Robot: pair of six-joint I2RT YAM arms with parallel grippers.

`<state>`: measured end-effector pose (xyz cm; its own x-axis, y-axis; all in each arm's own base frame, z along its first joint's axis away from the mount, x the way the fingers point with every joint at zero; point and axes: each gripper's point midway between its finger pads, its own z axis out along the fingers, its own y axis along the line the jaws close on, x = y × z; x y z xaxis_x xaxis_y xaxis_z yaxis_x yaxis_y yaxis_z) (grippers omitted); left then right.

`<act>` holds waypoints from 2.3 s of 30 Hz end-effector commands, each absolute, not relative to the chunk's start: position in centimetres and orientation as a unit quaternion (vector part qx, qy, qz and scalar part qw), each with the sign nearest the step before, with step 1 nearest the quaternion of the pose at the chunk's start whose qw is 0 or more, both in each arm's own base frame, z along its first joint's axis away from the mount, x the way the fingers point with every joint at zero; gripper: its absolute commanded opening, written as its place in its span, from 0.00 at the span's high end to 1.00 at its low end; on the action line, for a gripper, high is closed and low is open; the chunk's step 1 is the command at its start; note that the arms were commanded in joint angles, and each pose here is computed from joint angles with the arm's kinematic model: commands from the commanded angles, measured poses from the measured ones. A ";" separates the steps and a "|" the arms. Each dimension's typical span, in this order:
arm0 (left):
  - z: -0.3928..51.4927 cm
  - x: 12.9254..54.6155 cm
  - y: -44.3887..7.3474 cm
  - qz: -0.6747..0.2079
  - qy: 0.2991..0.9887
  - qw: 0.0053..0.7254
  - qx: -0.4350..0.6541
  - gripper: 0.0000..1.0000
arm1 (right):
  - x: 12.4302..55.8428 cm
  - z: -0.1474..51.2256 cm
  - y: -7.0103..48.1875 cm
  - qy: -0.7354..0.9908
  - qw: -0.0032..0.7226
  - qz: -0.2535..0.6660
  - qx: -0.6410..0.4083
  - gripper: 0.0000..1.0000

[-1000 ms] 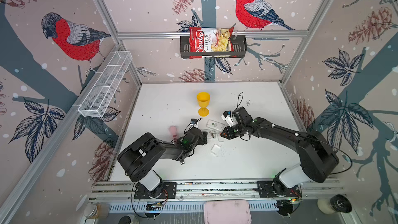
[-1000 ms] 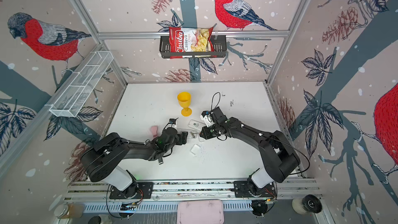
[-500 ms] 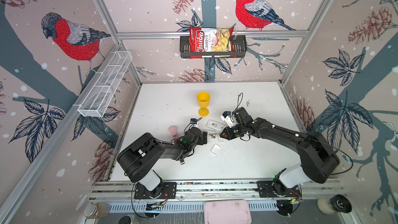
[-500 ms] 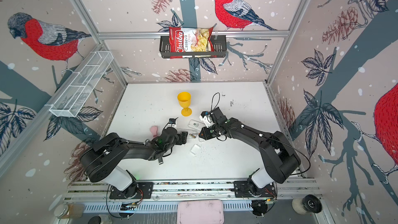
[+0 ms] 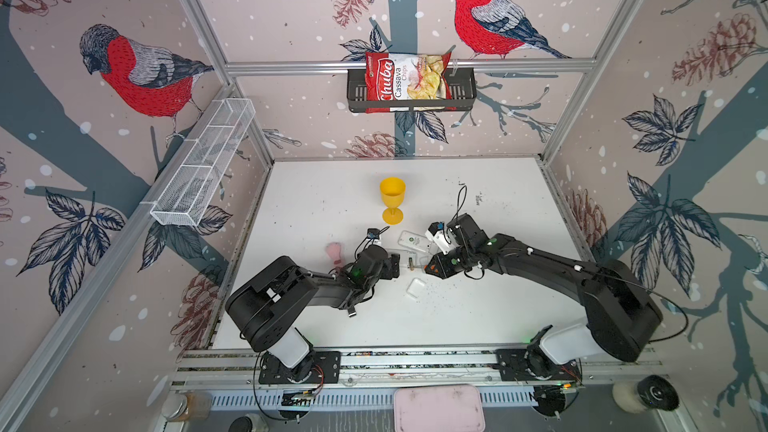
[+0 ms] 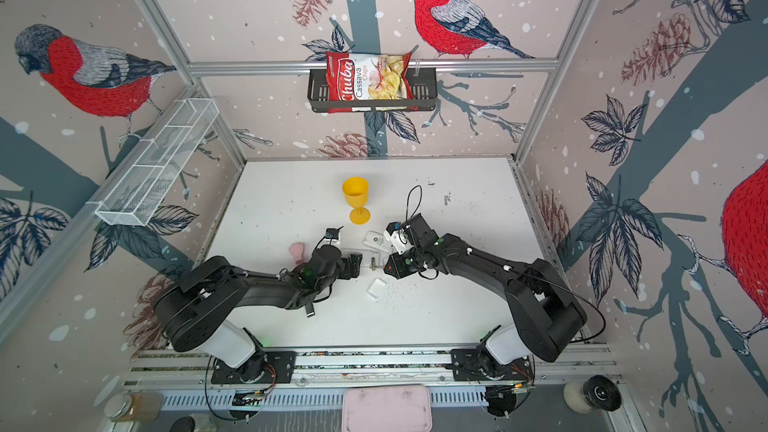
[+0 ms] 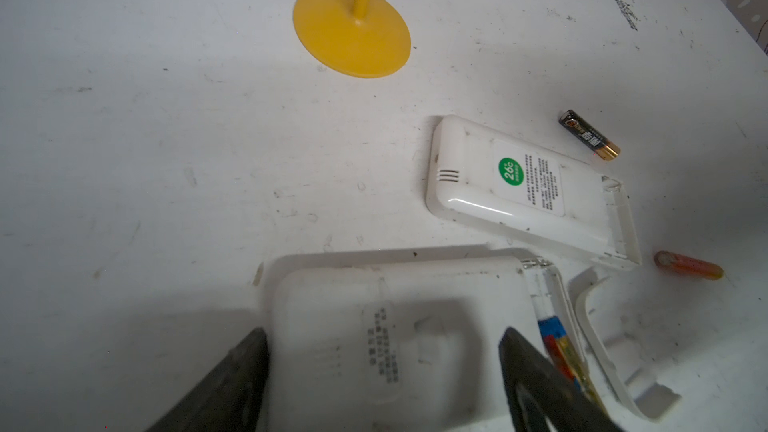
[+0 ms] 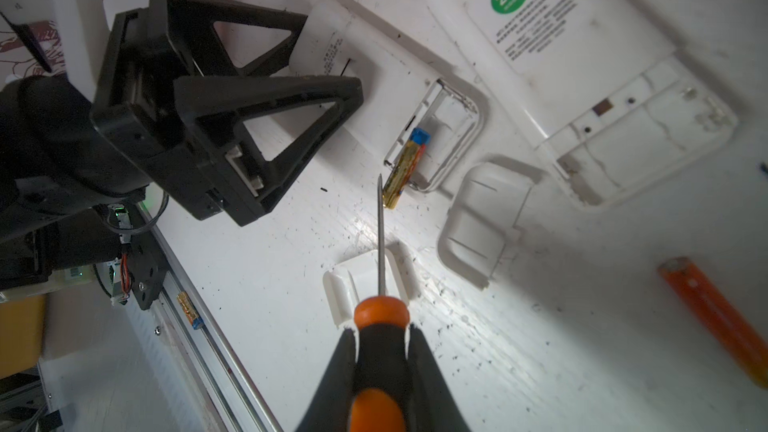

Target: Unload the batteries from the remote control

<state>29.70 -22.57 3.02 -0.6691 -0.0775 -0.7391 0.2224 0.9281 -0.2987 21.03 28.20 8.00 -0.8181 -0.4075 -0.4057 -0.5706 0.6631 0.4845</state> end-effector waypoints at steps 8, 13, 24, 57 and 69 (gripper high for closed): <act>2.8 29.6 -22.5 -0.192 0.895 0.401 0.034 0.14 | 21.7 9.0 27.6 0.906 0.160 0.294 -0.258 1.00; 2.8 29.6 -22.5 -0.193 0.895 0.401 0.034 0.14 | 22.9 10.1 27.4 0.905 0.178 0.301 -0.243 1.00; 3.0 29.5 -22.4 -0.192 0.894 0.403 0.032 0.14 | 23.8 8.0 27.8 0.910 0.155 0.305 -0.233 1.00; 3.7 29.9 -22.4 -0.185 0.893 0.408 0.040 0.10 | 23.5 10.3 27.9 0.893 0.209 0.322 -0.237 1.00; 9.9 30.4 -20.6 -0.167 0.865 0.473 0.028 0.04 | 30.4 12.5 17.5 0.887 0.424 0.181 -0.009 1.00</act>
<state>30.30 -21.36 8.99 -0.5715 -0.1203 -0.8118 0.2211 0.9301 -0.2935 27.68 20.76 11.86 -0.7236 -0.0043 -0.6902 -0.3481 0.8657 0.3596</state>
